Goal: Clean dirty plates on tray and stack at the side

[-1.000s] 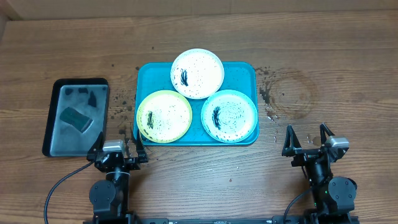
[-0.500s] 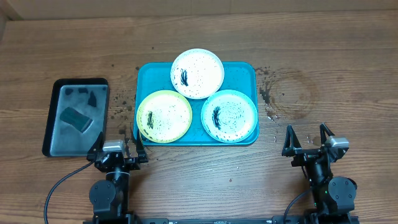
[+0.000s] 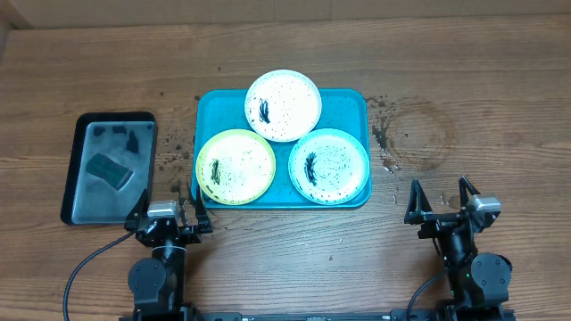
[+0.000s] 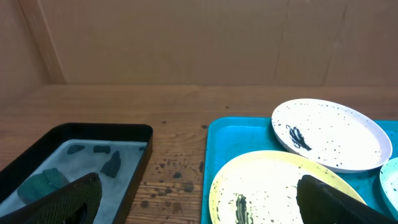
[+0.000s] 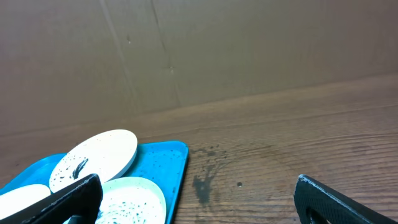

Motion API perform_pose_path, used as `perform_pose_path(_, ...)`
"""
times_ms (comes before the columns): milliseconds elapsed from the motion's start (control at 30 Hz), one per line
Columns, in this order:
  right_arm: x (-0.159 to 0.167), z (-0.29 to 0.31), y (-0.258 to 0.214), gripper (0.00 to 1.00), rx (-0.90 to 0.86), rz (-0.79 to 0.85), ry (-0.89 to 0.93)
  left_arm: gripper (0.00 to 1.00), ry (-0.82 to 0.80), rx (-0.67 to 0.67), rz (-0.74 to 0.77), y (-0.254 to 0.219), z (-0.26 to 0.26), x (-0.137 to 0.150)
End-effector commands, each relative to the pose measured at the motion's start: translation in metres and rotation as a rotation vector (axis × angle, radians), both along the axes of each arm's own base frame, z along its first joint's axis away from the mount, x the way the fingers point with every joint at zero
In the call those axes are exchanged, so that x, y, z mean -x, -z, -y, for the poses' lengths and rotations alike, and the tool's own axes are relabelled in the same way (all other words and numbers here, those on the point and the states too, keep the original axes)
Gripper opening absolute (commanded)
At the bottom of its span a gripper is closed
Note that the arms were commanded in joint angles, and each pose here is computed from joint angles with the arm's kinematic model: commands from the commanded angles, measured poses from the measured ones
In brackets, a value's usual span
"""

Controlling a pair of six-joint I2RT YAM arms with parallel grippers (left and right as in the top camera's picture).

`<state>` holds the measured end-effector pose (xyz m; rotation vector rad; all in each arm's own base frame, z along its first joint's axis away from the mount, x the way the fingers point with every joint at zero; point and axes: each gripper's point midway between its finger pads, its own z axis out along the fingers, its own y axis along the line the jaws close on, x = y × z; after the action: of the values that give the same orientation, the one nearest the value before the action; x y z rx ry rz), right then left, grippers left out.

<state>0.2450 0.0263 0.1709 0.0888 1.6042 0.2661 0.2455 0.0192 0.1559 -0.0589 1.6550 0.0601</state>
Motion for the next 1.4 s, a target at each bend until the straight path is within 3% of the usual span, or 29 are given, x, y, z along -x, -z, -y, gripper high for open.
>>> perform_pose_path(0,0.000,0.001,0.001,1.00,0.007,0.006,0.007,1.00,-0.010,-0.023,0.004,0.001,-0.002,0.000)
perform_pose_path(900,0.000,0.001,-0.005,1.00,0.004,0.030,0.005,1.00,-0.010,-0.023,0.004,0.001,-0.002,0.000)
perform_pose_path(1000,0.002,-0.013,-0.012,1.00,-0.010,0.058,-0.073,1.00,-0.010,-0.023,0.004,0.001,-0.002,0.000)
perform_pose_path(1067,0.009,-0.038,-0.005,1.00,-0.036,0.024,-0.225,1.00,-0.010,-0.023,0.004,0.001,-0.002,0.000)
perform_pose_path(1133,0.014,-0.051,-0.019,1.00,-0.040,0.078,-0.306,1.00,-0.010,-0.023,0.004,0.001,-0.002,0.000)
perform_pose_path(1267,0.037,-0.071,-0.077,1.00,-0.002,0.341,-0.448,1.00,-0.010,-0.023,0.004,0.001,-0.002,0.000)
perform_pose_path(1367,0.057,-0.060,-0.131,1.00,0.018,0.594,-0.389,1.00,-0.011,-0.024,0.005,0.000,-0.002,0.000)
